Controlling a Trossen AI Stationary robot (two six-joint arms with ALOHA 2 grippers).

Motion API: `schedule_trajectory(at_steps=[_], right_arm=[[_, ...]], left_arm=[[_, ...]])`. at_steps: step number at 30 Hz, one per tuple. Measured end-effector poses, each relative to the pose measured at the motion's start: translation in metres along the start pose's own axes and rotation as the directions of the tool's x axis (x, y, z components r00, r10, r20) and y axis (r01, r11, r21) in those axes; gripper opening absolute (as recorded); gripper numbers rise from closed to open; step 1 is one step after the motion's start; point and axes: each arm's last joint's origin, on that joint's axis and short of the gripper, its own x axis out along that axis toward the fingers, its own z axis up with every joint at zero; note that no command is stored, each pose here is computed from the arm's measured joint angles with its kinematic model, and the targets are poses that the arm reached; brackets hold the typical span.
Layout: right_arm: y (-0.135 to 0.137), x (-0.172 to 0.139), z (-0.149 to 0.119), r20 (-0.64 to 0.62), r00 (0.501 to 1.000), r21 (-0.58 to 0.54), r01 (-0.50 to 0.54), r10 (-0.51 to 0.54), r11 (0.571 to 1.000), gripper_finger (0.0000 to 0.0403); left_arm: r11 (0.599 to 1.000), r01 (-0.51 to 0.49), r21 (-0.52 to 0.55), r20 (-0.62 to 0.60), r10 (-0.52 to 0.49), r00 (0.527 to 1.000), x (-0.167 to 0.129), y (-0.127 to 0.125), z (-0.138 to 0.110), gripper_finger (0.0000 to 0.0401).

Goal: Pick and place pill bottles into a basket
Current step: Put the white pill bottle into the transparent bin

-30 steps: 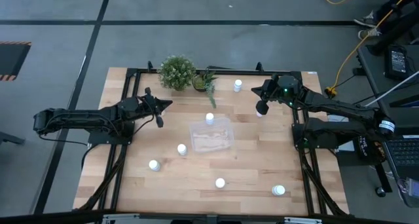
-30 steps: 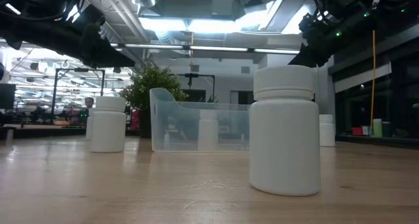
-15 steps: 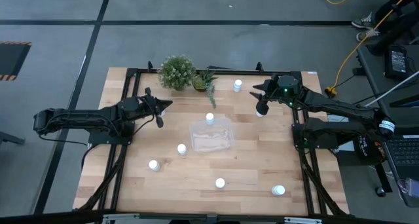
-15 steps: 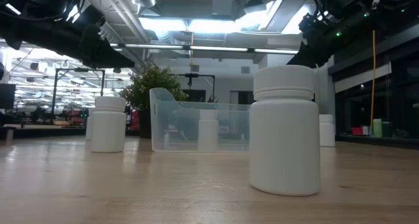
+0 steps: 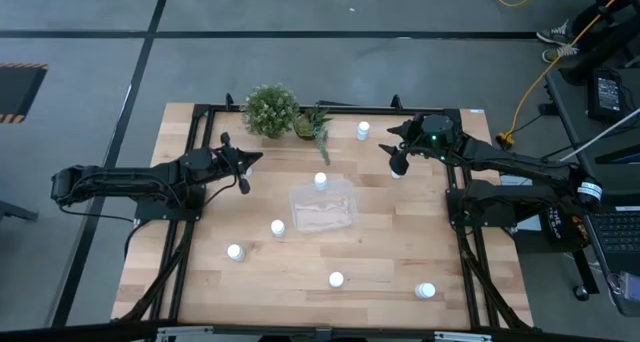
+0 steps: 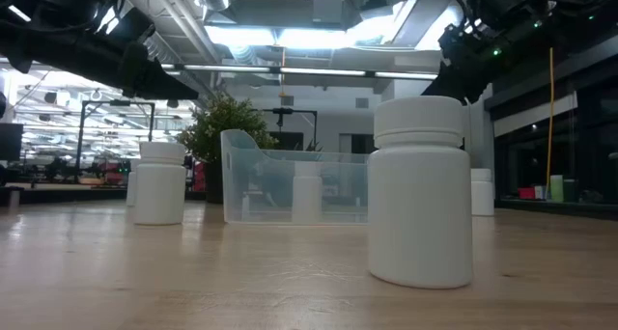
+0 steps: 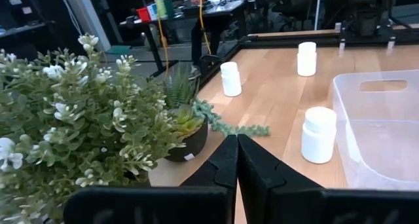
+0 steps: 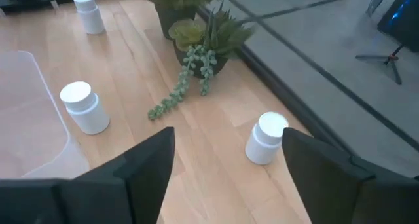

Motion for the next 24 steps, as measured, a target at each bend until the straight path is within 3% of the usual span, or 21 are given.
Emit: schedule_trajectory(at_steps=[4,11,24], right_arm=[[0.001,0.016,-0.007,-0.063,0.998,0.022,-0.002,0.003,1.0,0.0284],[-0.003,0.047,-0.017,-0.136,0.991,-0.033,0.003,-0.007,0.999,0.0284],[-0.046,0.07,0.004,-0.203,0.978,-0.021,-0.057,0.052,0.998,0.0284]], left_arm=[[1.0,-0.003,-0.001,0.0,0.003,1.0,0.0,0.0,0.0,0.0004],[1.0,-0.019,-0.002,-0.002,0.019,1.0,0.0,0.001,0.0,0.0004],[1.0,-0.019,-0.002,-0.002,0.019,1.0,0.0,0.001,0.0,0.0004]])
